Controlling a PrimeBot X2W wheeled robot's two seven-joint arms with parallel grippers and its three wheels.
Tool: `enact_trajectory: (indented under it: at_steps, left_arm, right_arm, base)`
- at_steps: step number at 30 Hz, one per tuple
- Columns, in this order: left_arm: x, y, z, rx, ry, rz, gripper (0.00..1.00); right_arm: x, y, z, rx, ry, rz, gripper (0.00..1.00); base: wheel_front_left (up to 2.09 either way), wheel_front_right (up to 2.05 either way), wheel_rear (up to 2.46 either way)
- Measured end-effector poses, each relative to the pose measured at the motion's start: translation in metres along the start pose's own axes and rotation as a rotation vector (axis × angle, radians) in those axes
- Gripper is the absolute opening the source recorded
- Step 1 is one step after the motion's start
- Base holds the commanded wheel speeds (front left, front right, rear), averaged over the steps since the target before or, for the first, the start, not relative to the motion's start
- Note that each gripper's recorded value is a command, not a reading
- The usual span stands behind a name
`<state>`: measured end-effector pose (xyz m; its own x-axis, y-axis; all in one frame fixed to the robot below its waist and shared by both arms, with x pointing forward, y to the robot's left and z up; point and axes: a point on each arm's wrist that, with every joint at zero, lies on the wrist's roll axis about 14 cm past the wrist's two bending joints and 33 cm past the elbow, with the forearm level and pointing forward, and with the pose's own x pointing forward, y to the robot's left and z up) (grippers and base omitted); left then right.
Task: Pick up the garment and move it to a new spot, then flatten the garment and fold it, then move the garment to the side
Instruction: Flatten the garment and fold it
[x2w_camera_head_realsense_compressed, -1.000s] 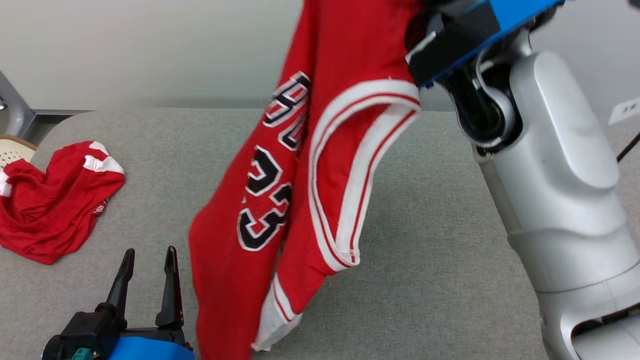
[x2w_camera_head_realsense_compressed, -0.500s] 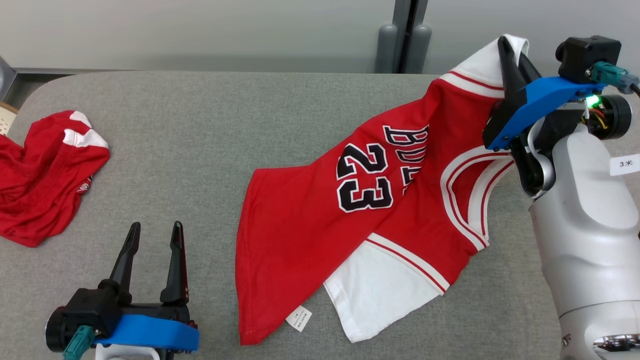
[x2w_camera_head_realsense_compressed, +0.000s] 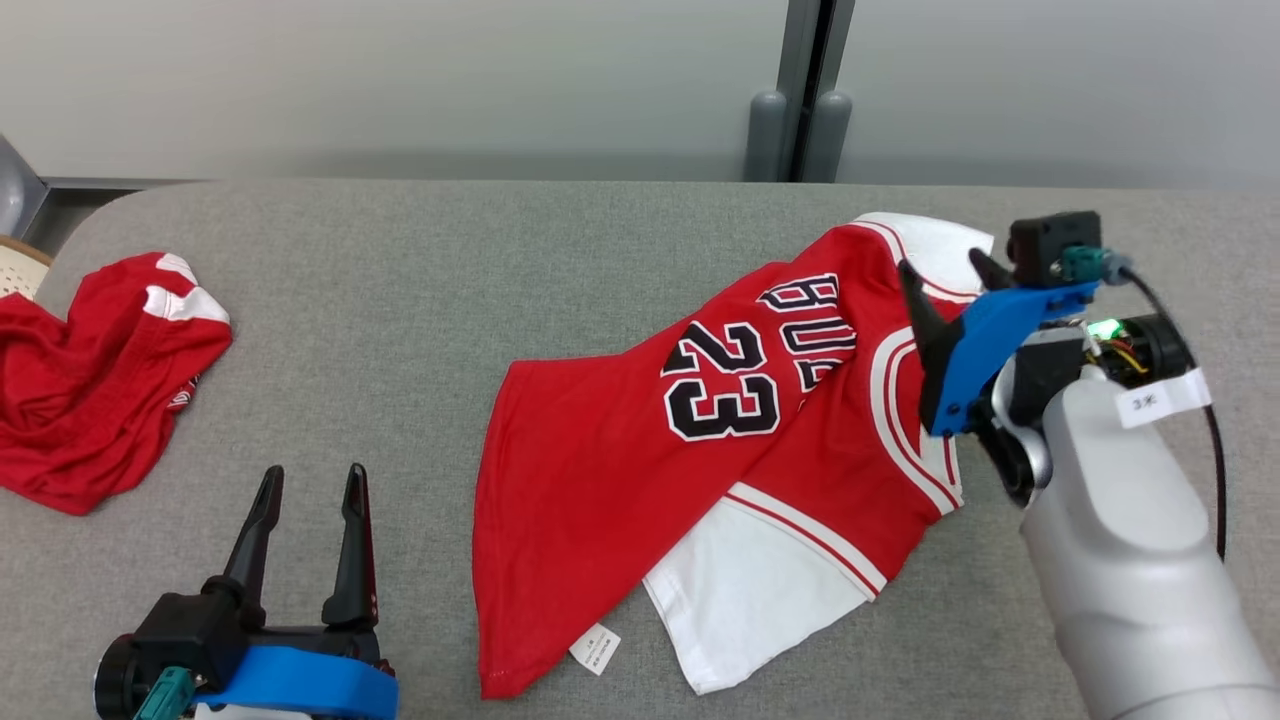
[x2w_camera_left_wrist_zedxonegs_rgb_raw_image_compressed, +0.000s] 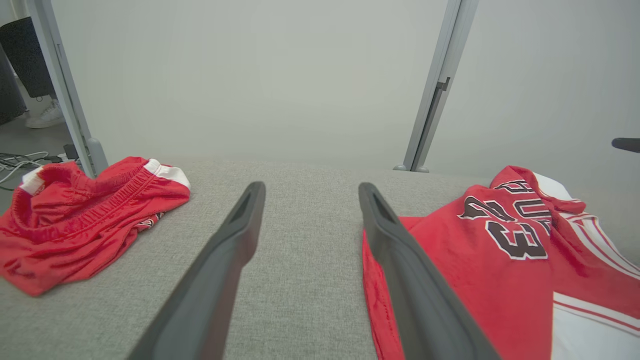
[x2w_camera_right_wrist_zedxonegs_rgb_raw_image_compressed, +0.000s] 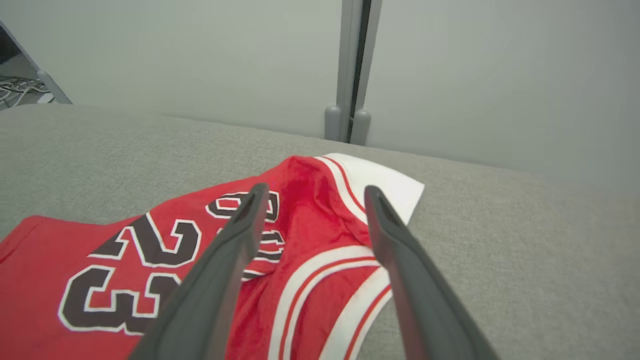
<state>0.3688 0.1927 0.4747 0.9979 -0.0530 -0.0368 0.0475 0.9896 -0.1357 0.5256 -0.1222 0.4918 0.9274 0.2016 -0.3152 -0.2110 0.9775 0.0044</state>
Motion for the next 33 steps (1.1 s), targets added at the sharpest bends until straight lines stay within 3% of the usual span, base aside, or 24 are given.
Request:
enact_trajectory:
  at_steps: [5,11,19,33]
  left_arm:
    - [-0.007,-0.003,0.004,0.000,-0.010,-0.009,1.00]
    - [-0.012,-0.002,0.003,-0.006,-0.008,-0.005,1.00]
    - [-0.016,0.002,-0.004,-0.022,0.009,0.017,1.00]
    - [-0.017,0.015,-0.006,-0.025,0.017,0.060,1.00]
  right_arm:
    - [-0.031,0.033,-0.009,-0.097,-0.050,0.079,1.00]
    - [-0.075,0.062,-0.045,-0.086,-0.033,0.145,1.00]
    - [-0.103,0.059,-0.103,0.023,0.146,0.130,1.00]
    - [-0.092,0.024,-0.142,0.165,0.285,0.033,1.00]
  base:
    - [0.00,0.00,0.00]
    - [0.00,0.00,0.00]
    - [0.00,0.00,0.00]
    - [0.00,0.00,0.00]
